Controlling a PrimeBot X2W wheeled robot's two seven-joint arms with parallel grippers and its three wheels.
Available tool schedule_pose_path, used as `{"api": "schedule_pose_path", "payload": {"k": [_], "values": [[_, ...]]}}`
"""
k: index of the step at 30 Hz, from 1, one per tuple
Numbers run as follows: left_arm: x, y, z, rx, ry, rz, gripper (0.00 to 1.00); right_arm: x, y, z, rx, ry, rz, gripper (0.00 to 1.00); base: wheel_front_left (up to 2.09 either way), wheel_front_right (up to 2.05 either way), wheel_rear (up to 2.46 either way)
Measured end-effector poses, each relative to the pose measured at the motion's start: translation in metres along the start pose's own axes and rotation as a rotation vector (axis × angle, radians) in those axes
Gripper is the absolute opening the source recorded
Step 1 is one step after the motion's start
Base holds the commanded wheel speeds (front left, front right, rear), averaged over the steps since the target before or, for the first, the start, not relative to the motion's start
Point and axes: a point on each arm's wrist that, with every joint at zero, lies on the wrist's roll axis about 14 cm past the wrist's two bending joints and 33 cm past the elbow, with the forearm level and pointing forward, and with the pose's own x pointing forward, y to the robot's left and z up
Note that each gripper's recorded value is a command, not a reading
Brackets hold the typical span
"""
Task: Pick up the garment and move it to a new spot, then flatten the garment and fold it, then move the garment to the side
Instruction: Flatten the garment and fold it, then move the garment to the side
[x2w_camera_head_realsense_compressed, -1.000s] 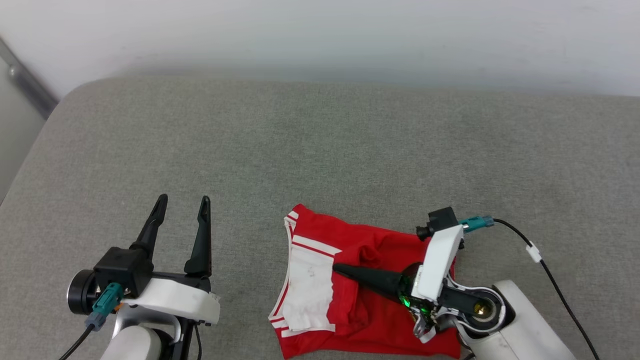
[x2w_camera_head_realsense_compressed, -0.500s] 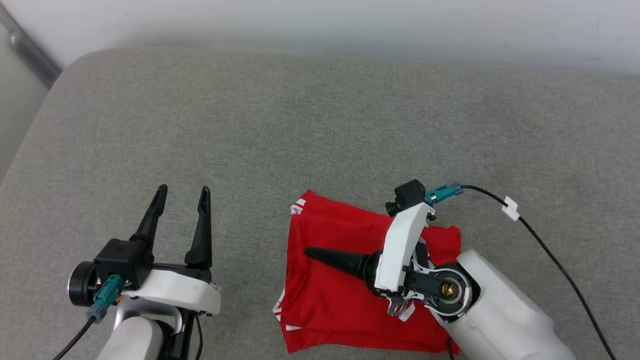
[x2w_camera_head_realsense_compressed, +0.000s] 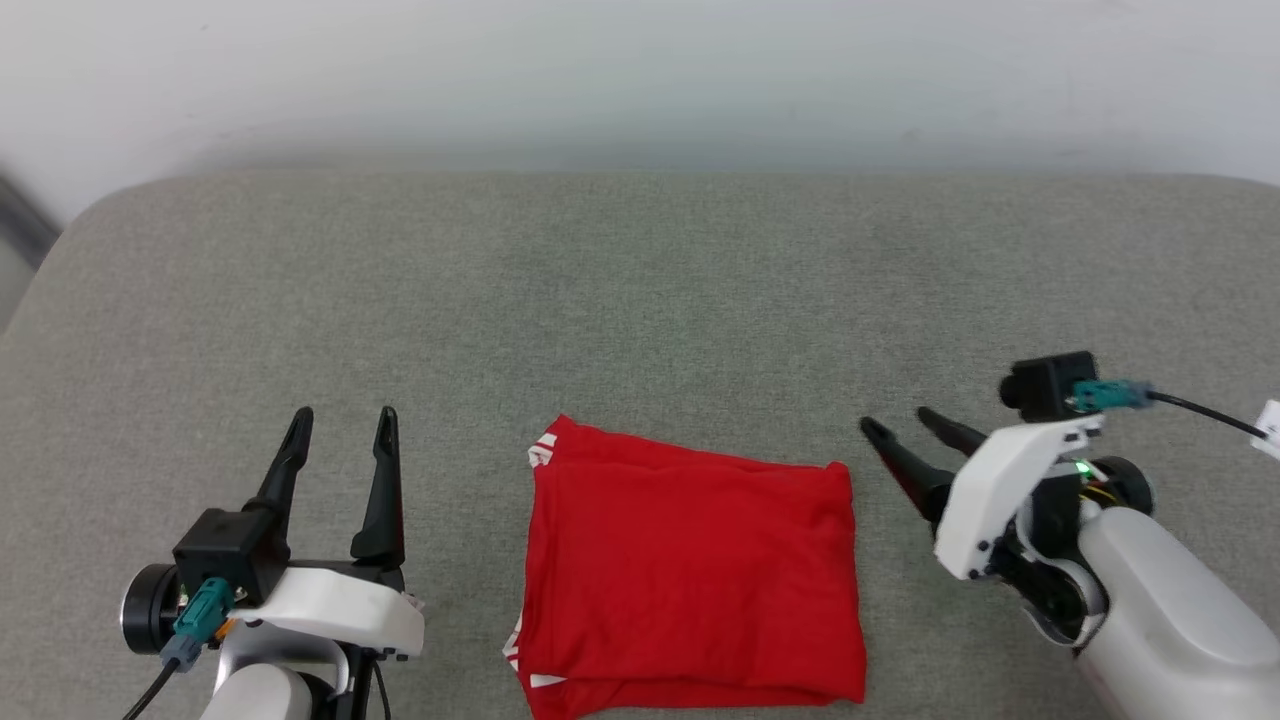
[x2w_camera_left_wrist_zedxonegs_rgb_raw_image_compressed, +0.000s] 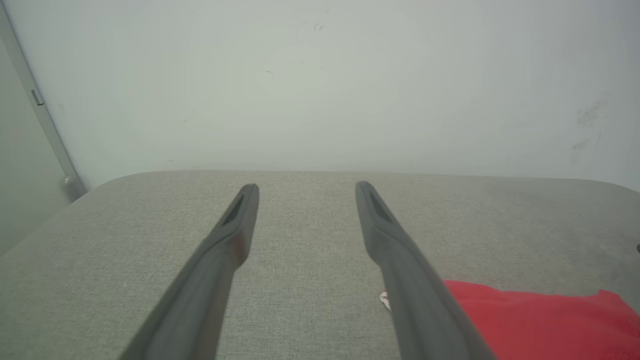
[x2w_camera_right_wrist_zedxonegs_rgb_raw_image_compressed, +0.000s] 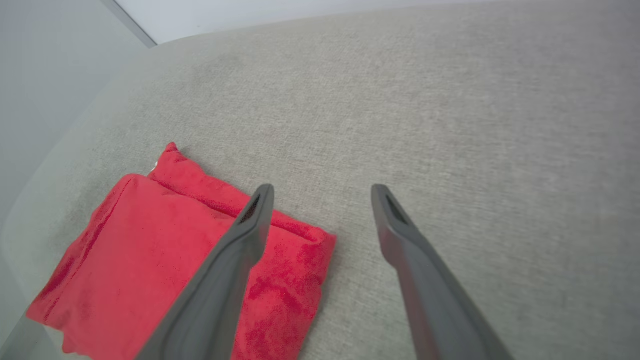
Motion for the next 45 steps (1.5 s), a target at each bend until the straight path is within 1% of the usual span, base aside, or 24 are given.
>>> {"api": "schedule_pose_path", "payload": {"k": [4, 8, 10, 11, 12, 16, 20, 26, 31, 37, 40, 43, 45], "values": [[-0.002, -0.004, 0.001, -0.007, 0.000, -0.003, 1.00, -0.034, -0.051, 0.011, -0.031, -0.133, -0.162, 1.00, 0.00, 0.00, 0.00], [-0.004, -0.003, 0.000, -0.010, 0.005, 0.003, 1.00, -0.073, -0.083, 0.024, -0.049, -0.306, -0.287, 1.00, 0.00, 0.00, 0.00], [-0.006, -0.003, -0.001, -0.009, 0.008, 0.004, 1.00, -0.090, -0.087, 0.034, -0.074, -0.398, -0.322, 1.00, 0.00, 0.00, 0.00], [-0.006, -0.003, 0.000, -0.009, 0.006, 0.005, 1.00, -0.097, -0.087, 0.036, -0.066, -0.434, -0.334, 1.00, 0.00, 0.00, 0.00], [-0.012, -0.001, -0.001, -0.005, 0.012, 0.015, 1.00, -0.117, -0.080, 0.041, -0.088, -0.522, -0.359, 1.00, 0.00, 0.00, 0.00], [-0.022, 0.002, -0.006, 0.001, 0.029, 0.022, 1.00, -0.138, -0.058, 0.048, -0.143, -0.594, -0.359, 1.00, 0.00, 0.00, 0.00], [-0.029, 0.000, -0.010, 0.004, 0.041, 0.018, 1.00, -0.156, -0.041, 0.051, -0.189, -0.617, -0.370, 1.00, 0.00, 0.00, 0.00], [-0.032, -0.003, -0.012, 0.009, 0.047, 0.012, 1.00, -0.170, -0.027, 0.049, -0.204, -0.610, -0.382, 1.00, 0.00, 0.00, 0.00], [-0.032, -0.007, -0.015, 0.001, 0.055, -0.004, 1.00, -0.174, -0.023, 0.050, -0.207, -0.605, -0.388, 1.00, 0.00, 0.00, 0.00], [-0.028, -0.010, -0.012, -0.002, 0.045, -0.014, 1.00, -0.174, -0.024, 0.047, -0.183, -0.586, -0.393, 1.00, 0.00, 0.00, 0.00], [-0.028, -0.009, -0.012, -0.003, 0.042, -0.010, 1.00, -0.173, -0.033, 0.037, -0.089, -0.543, -0.400, 1.00, 0.00, 0.00, 0.00], [-0.026, -0.007, -0.008, -0.008, 0.029, 0.001, 1.00, -0.174, -0.059, 0.016, 0.071, -0.451, -0.434, 1.00, 0.00, 0.00, 0.00], [-0.023, -0.005, -0.004, -0.016, 0.015, 0.008, 1.00, -0.176, -0.079, 0.006, 0.155, -0.392, -0.461, 1.00, 0.00, 0.00, 0.00]]}}
